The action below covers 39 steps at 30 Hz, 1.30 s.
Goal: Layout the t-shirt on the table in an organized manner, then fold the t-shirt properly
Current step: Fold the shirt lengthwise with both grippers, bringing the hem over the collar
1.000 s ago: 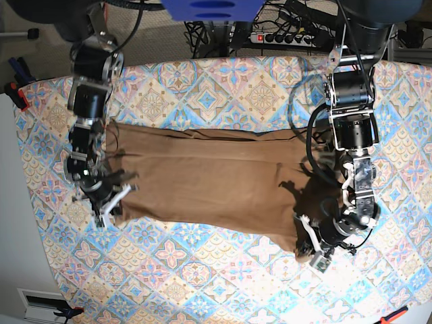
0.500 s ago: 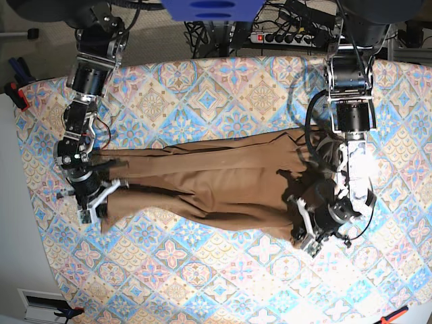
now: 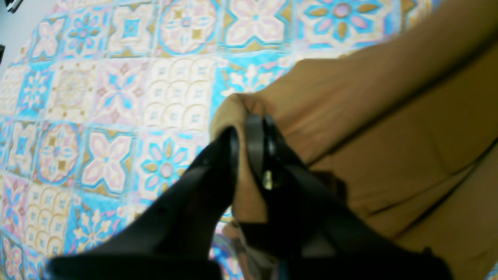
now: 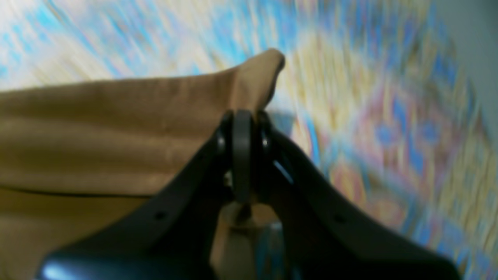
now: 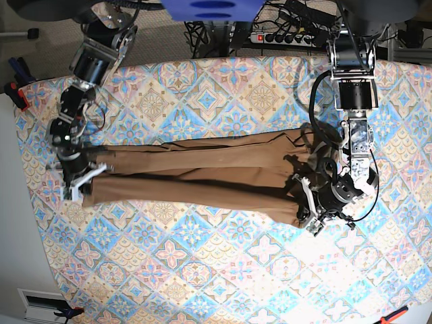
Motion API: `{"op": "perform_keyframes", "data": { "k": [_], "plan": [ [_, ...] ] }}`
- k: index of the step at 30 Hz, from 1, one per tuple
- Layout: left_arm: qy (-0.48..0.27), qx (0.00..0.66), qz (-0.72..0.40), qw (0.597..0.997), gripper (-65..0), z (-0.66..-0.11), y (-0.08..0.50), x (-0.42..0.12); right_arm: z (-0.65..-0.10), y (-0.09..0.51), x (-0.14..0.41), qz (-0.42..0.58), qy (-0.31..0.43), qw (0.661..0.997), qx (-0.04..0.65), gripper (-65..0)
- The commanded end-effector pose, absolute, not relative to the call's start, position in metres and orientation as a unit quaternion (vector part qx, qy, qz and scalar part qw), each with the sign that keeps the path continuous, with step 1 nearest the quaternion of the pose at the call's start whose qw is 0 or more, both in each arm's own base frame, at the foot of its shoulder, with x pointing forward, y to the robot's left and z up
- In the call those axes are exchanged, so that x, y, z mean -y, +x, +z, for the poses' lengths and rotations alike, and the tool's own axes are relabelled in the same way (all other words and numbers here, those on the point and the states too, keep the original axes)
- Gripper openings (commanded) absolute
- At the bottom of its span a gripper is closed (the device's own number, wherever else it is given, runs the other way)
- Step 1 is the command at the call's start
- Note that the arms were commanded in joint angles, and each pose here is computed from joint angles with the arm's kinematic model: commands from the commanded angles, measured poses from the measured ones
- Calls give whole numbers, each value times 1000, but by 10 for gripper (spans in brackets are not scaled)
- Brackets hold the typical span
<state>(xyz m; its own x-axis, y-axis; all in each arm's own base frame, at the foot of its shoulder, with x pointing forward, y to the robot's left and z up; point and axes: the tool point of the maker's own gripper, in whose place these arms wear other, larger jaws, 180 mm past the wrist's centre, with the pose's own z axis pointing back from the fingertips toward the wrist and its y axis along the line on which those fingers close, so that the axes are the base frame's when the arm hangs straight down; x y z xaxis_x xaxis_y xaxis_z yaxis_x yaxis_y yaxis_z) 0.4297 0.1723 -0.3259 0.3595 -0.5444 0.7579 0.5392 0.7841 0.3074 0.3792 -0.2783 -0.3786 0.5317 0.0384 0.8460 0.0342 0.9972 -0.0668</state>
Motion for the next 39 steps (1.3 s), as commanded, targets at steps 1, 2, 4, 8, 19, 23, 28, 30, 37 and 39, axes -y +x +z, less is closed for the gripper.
{"op": "perform_keyframes", "data": {
  "k": [1, 2, 4, 8, 19, 23, 28, 30, 37, 39],
  "plan": [
    [18, 489, -330, 807, -650, -302, 441, -175, -351, 396, 284, -1, -42, 851, 524, -650],
    [26, 483, -334, 809, -650, -305, 439, -177, -351, 396, 284, -3, -41, 850, 524, -650],
    [52, 474, -347, 808, -650, -306, 438, -181, -350, 396, 284, -3, -41, 850, 526, -650],
    [86, 451, -363, 811, -650, -315, 433, -190, -348, 397, 284, -3, -42, 847, 529, -650],
    [127, 409, -384, 818, -650, -337, 418, -204, -357, 376, 307, -82, -43, 843, 530, -650],
    [114, 396, -388, 825, -650, -354, 402, -195, -361, 375, 306, -84, -41, 845, 526, -650],
    [98, 377, -390, 835, -650, -376, 383, -189, -364, 374, 306, -84, -40, 848, 522, -650],
    [92, 373, -389, 838, -650, -381, 378, -186, -364, 374, 305, -83, -39, 849, 521, -650],
    [84, 369, -378, 845, -650, -388, 371, -184, -380, 371, 300, -89, -27, 858, 505, -650],
    [79, 376, -360, 850, -571, -388, 372, -184, -383, 370, 300, -89, -25, 860, 502, -650]
  ]
}}
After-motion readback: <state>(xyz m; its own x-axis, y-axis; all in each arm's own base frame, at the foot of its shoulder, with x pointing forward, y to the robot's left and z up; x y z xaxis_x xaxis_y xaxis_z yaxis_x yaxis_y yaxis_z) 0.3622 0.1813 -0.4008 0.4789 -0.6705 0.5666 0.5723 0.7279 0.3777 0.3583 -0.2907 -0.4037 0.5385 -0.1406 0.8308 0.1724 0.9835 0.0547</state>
